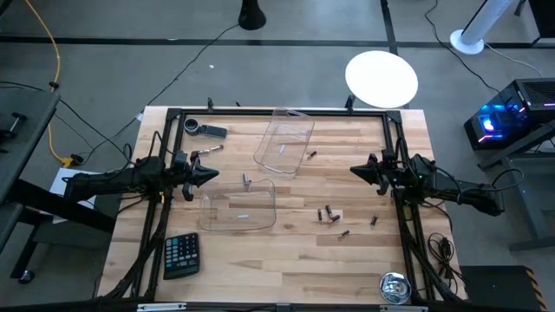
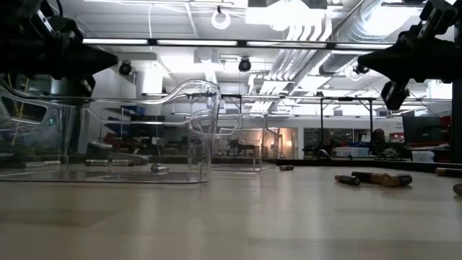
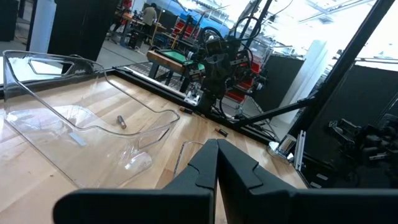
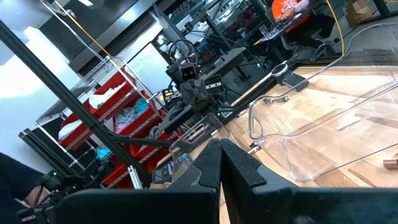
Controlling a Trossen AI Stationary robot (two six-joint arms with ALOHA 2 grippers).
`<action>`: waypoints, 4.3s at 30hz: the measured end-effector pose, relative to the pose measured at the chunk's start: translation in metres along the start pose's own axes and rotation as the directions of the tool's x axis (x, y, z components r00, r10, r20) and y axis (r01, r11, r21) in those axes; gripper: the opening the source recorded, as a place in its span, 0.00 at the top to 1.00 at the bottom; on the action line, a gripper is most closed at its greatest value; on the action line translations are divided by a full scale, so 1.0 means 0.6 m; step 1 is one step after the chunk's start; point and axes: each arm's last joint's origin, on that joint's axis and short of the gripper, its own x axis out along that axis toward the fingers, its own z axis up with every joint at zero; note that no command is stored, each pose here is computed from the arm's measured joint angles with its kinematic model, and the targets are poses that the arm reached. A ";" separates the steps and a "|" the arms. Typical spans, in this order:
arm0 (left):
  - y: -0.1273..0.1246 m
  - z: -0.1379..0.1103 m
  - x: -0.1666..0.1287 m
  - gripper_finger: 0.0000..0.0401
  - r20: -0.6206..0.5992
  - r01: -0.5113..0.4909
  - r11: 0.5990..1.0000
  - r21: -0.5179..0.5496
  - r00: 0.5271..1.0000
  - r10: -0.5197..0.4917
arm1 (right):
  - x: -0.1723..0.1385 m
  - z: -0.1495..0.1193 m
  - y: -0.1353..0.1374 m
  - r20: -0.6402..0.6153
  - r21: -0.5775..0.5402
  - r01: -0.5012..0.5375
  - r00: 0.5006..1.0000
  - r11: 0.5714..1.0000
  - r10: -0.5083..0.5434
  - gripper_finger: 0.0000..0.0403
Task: Sort batteries
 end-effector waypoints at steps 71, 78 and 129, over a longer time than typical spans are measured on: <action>-0.096 0.175 0.040 1.00 -0.442 0.026 0.968 -0.249 0.886 -0.137 | 0.396 0.239 0.170 0.093 0.074 0.106 0.989 0.992 -0.113 1.00; -0.104 0.137 0.068 1.00 -0.573 -0.060 0.962 -0.268 0.812 -0.109 | 0.418 0.228 0.162 -0.096 0.033 0.239 0.967 0.970 -0.235 1.00; -0.121 0.183 0.049 1.00 -0.685 -0.366 0.930 -0.034 0.686 0.245 | 0.479 0.025 0.141 -0.639 -0.768 0.133 -0.083 0.627 -0.765 1.00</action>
